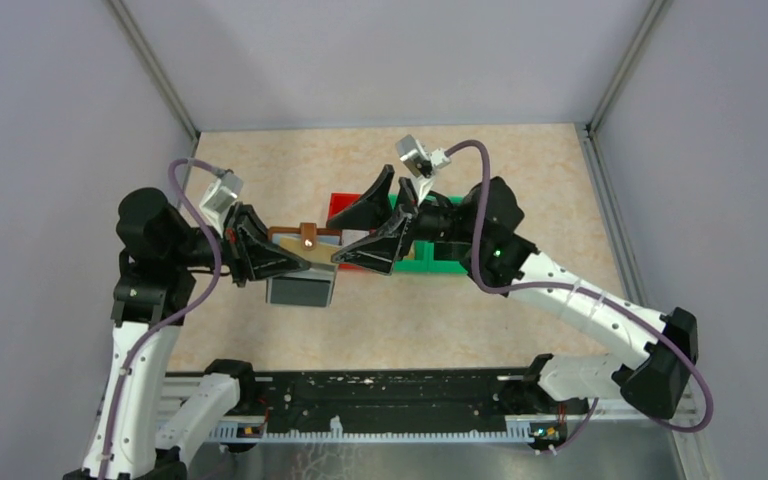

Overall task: Take the credit cards out of the card holder
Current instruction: Open the card holder.

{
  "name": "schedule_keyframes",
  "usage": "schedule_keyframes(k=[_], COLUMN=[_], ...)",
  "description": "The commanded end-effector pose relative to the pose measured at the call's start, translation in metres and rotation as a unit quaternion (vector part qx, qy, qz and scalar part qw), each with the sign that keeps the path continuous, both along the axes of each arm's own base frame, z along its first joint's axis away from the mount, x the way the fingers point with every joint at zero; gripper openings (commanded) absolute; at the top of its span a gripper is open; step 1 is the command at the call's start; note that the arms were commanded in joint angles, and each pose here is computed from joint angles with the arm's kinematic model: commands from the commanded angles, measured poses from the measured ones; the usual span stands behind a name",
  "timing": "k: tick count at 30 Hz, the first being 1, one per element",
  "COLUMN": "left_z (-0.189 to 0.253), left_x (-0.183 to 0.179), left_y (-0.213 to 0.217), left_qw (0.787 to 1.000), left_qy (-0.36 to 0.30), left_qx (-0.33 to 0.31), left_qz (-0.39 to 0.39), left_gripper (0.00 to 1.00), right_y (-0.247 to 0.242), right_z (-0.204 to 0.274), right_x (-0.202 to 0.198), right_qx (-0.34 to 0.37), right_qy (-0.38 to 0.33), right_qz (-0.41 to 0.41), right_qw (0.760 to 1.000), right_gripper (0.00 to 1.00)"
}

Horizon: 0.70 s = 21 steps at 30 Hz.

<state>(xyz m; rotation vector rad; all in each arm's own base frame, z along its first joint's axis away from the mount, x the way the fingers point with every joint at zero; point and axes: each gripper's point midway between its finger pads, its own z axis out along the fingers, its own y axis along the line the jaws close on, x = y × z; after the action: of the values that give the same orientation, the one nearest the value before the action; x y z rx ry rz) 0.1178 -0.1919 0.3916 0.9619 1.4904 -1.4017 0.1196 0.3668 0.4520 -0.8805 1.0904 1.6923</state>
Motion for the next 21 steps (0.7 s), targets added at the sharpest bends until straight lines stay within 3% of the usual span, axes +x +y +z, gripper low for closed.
schedule_keyframes(k=[1,13,18,21], left_z=[0.007,-0.005,-0.006,-0.006], left_x=[0.0,-0.005,-0.005,-0.006], left_y=[-0.001,0.001,0.001,0.002], left_qw=[0.999,0.999,0.998,0.998], left_qy=[0.026,-0.03,-0.034,-0.047], left_qx=[-0.007,0.017,0.018,0.02], left_qz=[-0.019,-0.038,-0.042,-0.044], left_gripper=[0.0,0.0,0.0,0.0], right_y=[0.001,0.022,0.031,0.037], right_z=[-0.003,-0.035,-0.042,-0.046], right_x=[-0.019,0.021,0.011,0.003], right_qx=[-0.062,-0.208,-0.226,-0.236], right_qy=[-0.065,-0.125,-0.144,-0.143], right_qz=[0.051,-0.018,0.015,0.046], right_qw=[0.995,0.97,0.963,0.96], right_gripper=[0.68,0.68,0.67,0.61])
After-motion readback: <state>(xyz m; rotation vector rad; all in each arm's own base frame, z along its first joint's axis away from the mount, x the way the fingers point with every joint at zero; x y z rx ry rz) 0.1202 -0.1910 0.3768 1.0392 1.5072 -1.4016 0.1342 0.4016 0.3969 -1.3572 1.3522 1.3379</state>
